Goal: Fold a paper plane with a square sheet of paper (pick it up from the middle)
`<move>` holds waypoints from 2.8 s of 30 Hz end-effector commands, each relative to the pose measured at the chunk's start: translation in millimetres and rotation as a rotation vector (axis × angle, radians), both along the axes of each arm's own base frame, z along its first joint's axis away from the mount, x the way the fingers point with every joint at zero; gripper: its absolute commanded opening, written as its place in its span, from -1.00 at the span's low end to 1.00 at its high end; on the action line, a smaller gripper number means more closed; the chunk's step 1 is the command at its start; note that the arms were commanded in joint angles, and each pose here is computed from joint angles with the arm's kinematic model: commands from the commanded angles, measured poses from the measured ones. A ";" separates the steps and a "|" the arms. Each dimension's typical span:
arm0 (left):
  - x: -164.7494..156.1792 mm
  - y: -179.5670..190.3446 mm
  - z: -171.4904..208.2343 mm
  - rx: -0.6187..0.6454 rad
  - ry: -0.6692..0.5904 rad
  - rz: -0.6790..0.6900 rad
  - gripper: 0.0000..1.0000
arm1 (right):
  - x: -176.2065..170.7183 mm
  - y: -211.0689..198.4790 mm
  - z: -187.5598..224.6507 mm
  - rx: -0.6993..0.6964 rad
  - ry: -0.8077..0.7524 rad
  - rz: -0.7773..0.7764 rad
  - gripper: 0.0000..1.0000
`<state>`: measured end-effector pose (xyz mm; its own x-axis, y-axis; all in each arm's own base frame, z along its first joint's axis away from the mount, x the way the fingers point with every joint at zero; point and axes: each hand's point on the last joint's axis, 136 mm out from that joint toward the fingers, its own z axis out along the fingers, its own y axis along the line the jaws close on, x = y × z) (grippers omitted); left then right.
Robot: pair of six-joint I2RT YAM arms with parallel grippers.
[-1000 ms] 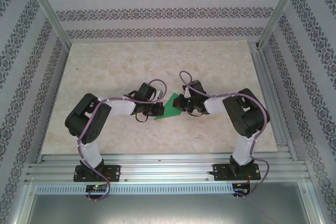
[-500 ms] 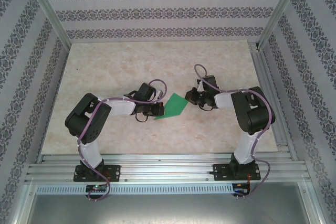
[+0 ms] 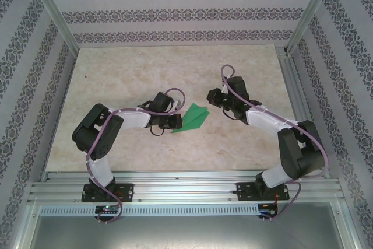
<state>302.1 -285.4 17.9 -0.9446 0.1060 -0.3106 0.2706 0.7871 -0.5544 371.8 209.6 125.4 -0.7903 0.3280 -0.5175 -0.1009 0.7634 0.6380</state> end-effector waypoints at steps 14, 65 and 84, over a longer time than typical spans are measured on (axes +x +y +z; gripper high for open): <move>-28.8 16.5 -27.2 0.088 0.129 0.000 -1.00 | -38.3 89.3 -91.8 0.064 0.259 0.124 -0.95; -8.8 18.7 -7.7 0.155 0.090 0.018 -0.80 | -69.2 45.0 -173.6 -0.163 0.559 -0.001 -0.96; -26.1 40.6 -4.7 0.171 0.108 0.006 -0.80 | -74.1 36.7 -182.6 -0.227 0.592 -0.008 -0.95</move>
<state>289.0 -267.1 19.2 -0.9660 0.1248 -0.2265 0.2248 0.8384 -0.4966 333.0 294.2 10.2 -0.9550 0.2566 -0.1487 0.1063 0.7642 0.6361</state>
